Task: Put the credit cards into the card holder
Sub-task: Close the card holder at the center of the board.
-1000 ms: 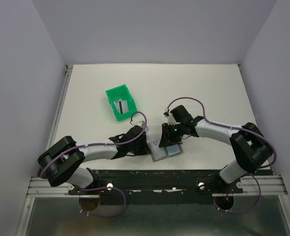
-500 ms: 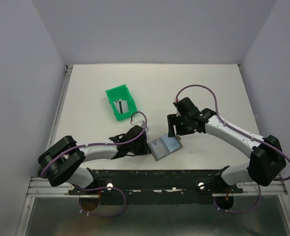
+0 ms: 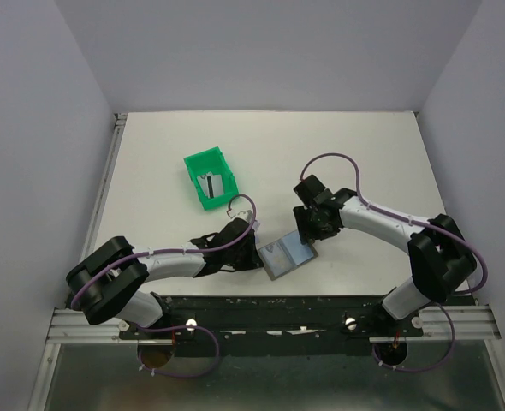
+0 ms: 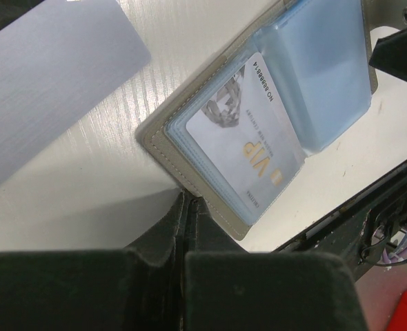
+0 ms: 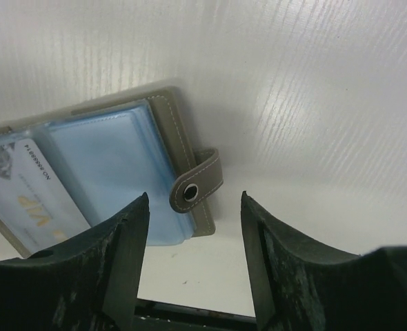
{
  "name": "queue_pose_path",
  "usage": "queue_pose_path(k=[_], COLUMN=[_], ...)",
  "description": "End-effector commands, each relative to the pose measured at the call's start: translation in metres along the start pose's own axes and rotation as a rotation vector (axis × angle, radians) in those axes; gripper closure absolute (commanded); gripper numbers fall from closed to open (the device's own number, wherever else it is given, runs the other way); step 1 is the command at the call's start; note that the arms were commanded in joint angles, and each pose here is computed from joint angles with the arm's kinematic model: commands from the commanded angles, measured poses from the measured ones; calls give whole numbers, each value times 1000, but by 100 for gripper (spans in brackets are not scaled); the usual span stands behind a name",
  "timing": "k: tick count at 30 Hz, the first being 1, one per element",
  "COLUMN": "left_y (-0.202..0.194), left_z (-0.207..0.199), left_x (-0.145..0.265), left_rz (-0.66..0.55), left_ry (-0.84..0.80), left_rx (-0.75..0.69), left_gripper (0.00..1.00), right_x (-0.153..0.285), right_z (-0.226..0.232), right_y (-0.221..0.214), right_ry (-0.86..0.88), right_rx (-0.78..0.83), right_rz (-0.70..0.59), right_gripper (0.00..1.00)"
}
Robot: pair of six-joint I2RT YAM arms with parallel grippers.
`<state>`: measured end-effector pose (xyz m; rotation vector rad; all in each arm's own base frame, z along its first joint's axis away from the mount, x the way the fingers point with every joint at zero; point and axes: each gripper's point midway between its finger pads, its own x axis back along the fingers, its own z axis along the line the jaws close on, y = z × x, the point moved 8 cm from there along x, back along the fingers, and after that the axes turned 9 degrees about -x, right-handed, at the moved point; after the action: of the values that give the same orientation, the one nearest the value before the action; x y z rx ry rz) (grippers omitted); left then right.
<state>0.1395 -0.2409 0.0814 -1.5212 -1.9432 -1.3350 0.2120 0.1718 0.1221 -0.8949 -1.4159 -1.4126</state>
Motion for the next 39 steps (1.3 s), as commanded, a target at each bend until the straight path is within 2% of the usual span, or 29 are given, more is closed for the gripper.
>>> queue_pose_path(k=[1,5,10,15,18,22,29,35,39], left_y=[-9,-9,-8,-8,-8,-7,-4,-5,-7], left_z=[10,10,9,9,9,8,4,4,6], left_x=[1,2,1,1,1,-1,-6,-7,-5], left_rz=[31,31,33,33,32,32,35,29,31], left_ry=[60,60,62,62,63,57,40,33,35], left_rx=[-16,-16,-16,-18,-18,-24,-27,-18,-6], left_gripper=[100,100,100,100,100,100,100,100,100], right_x=[-8,-12,-18,-24,-23,-12,30,49,42], right_z=[-2,-4,-6,-7,-5,-5,12,48,62], right_y=[10,11,12,12,12,11,6,-7,-14], right_ry=[-58,-73,-103,-113,-105,-65,225,649,787], right_rx=[10,-2,2,4,7,-2,14,4,-22], right_rz=[-69,-105,-113,-104,-110,-127,-174,-92,-17], right_gripper=[42,51,56,65,75,100,100,100,100])
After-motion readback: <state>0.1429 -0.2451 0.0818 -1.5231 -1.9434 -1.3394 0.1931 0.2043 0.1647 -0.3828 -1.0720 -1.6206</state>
